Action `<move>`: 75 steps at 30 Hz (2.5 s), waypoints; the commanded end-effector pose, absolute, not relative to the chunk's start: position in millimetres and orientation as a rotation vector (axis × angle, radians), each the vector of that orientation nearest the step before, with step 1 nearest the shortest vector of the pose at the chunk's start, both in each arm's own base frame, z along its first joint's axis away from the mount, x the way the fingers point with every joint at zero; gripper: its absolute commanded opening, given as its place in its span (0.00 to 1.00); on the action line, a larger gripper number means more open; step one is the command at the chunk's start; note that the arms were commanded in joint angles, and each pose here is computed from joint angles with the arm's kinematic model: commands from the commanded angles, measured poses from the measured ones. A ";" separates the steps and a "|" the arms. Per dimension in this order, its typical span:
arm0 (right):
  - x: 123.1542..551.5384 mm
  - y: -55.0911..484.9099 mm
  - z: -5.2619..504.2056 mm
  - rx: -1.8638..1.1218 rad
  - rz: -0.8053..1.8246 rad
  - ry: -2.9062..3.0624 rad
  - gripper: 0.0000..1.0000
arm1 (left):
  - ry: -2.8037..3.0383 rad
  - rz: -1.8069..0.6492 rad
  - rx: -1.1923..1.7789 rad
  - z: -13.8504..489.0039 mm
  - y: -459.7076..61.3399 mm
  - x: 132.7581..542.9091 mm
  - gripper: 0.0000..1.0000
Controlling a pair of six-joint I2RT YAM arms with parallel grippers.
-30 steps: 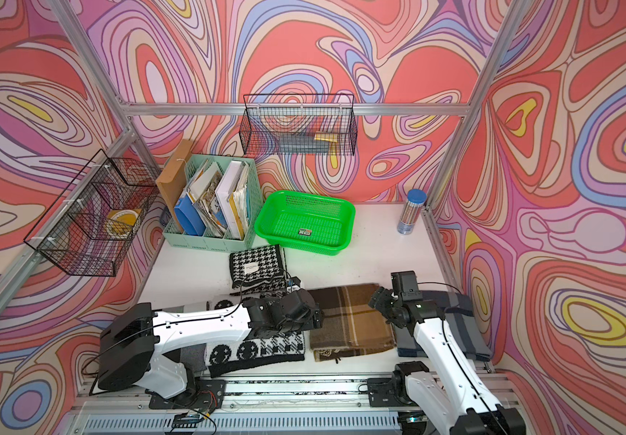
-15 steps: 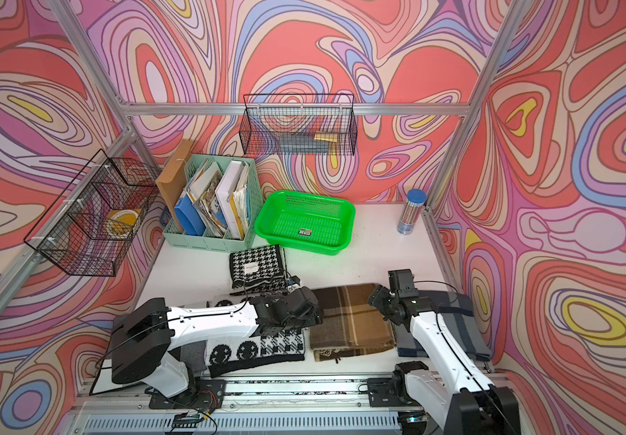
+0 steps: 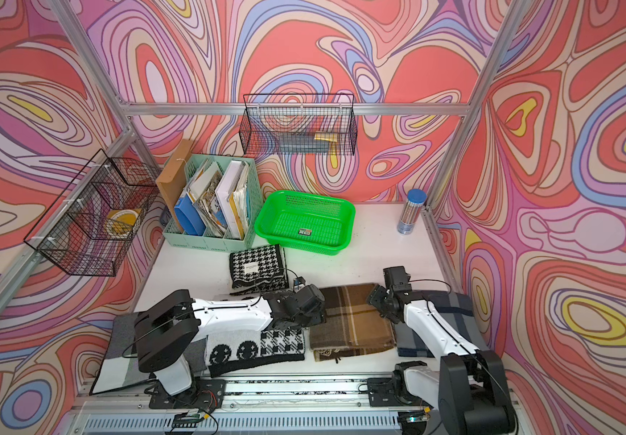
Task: Put the folded scarf in the basket
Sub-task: Pick up the scarf at the center of the board, then place the scarf in the basket.
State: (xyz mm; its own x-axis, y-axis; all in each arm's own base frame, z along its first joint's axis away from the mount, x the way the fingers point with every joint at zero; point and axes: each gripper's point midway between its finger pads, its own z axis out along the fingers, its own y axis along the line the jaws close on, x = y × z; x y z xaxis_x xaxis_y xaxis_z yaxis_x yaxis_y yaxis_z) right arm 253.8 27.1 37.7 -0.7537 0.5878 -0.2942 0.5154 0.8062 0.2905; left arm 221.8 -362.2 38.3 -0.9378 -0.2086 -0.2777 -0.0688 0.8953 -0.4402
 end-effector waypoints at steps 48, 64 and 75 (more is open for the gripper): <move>278.2 86.2 252.0 0.523 0.906 2.092 0.00 | 2.340 -0.912 -0.034 219.4 -327.0 232.9 0.00; 405.5 162.9 298.9 0.301 0.854 2.072 0.00 | 2.335 -0.763 0.039 263.3 -284.4 353.6 0.00; 531.3 203.5 257.1 0.355 0.835 2.121 0.00 | 2.329 -0.646 -0.030 261.4 -236.8 503.8 0.00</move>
State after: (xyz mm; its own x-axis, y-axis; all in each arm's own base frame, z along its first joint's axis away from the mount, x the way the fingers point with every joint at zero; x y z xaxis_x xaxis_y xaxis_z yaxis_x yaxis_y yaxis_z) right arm 511.9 201.5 264.1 -0.6474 0.4997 -0.5754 -0.0433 0.7297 0.6824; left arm 490.7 -235.0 251.4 -0.7475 -0.2624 -0.6102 0.0914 0.8692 -0.4859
